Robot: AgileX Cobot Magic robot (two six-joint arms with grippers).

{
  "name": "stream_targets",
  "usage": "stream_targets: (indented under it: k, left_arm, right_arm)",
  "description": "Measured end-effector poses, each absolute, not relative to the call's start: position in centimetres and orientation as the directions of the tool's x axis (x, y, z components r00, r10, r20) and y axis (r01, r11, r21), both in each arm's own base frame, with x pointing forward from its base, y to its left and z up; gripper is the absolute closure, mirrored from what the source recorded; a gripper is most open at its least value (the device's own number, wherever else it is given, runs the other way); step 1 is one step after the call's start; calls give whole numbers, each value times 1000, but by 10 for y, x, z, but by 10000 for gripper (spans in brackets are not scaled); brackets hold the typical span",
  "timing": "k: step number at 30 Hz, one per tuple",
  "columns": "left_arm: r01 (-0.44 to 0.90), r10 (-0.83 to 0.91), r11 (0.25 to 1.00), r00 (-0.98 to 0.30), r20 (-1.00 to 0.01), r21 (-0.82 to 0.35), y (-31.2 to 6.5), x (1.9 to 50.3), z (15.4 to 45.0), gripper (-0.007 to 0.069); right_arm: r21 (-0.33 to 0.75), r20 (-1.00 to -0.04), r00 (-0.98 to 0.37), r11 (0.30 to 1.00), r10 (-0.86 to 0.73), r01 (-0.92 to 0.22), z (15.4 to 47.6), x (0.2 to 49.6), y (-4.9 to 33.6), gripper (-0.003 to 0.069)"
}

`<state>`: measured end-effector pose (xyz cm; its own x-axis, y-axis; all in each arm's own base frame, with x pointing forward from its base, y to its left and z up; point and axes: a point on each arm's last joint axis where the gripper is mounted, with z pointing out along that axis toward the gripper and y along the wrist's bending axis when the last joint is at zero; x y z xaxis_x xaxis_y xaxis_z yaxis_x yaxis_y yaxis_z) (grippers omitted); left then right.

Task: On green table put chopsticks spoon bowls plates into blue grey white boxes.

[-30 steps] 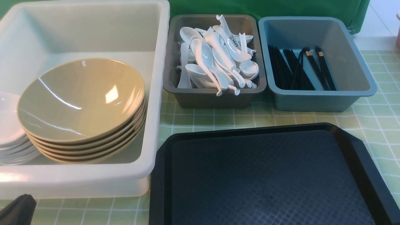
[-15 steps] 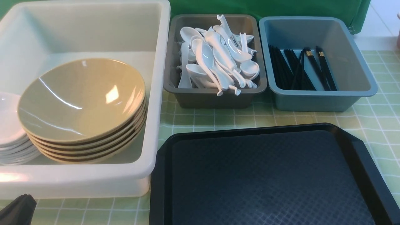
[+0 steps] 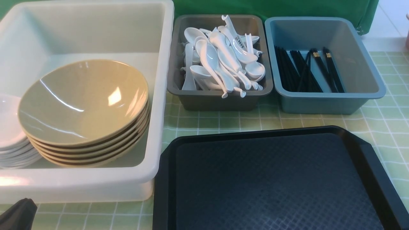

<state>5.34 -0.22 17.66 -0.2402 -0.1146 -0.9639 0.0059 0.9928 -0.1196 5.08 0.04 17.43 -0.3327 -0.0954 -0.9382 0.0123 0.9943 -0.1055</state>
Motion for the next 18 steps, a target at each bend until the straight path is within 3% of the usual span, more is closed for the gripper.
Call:
stream_targets:
  k: [18]
  left_arm:
    - [4,-121,992,-240,-963,-126,-2,53,177,626]
  right_arm:
    - [-106,-938,-333,994,-95,12,174,51,0,576]
